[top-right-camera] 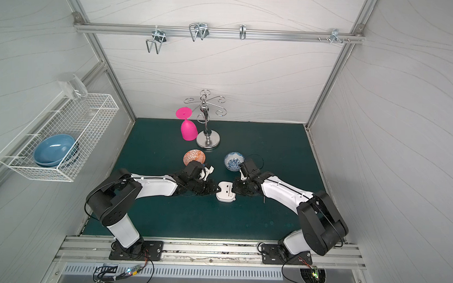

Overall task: Remove the battery from the alarm
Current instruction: Install the cover on the alarm.

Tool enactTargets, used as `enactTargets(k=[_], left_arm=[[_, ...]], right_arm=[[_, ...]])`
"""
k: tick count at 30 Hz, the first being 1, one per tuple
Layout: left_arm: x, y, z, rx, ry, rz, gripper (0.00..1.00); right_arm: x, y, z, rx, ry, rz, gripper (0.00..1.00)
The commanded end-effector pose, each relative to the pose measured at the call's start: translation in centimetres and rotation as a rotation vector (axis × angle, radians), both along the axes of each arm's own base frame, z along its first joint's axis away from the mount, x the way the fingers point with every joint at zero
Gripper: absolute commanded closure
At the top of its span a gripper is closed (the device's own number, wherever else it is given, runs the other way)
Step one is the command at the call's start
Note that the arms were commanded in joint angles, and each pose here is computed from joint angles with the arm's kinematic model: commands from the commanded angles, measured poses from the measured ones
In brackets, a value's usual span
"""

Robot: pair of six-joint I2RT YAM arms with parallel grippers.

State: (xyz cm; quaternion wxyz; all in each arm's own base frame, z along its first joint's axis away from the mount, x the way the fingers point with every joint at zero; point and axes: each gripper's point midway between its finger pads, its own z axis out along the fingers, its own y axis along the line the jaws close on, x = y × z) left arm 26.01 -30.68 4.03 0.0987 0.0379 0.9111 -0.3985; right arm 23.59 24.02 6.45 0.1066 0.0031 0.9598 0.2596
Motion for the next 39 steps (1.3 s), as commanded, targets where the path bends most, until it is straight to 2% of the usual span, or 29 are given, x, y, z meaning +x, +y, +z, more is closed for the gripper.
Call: enactTargets(k=[1,39], left_arm=[[0.1,-0.5,-0.1,-0.014,-0.013,-0.009,0.59],[0.0,-0.7,-0.1,-0.020,-0.008,-0.020,0.58]], right_arm=[[-0.5,-0.6,0.3,-0.019,-0.008,-0.009,0.99],[-0.3,1.1,-0.3,0.041,0.005,0.029,0.99]])
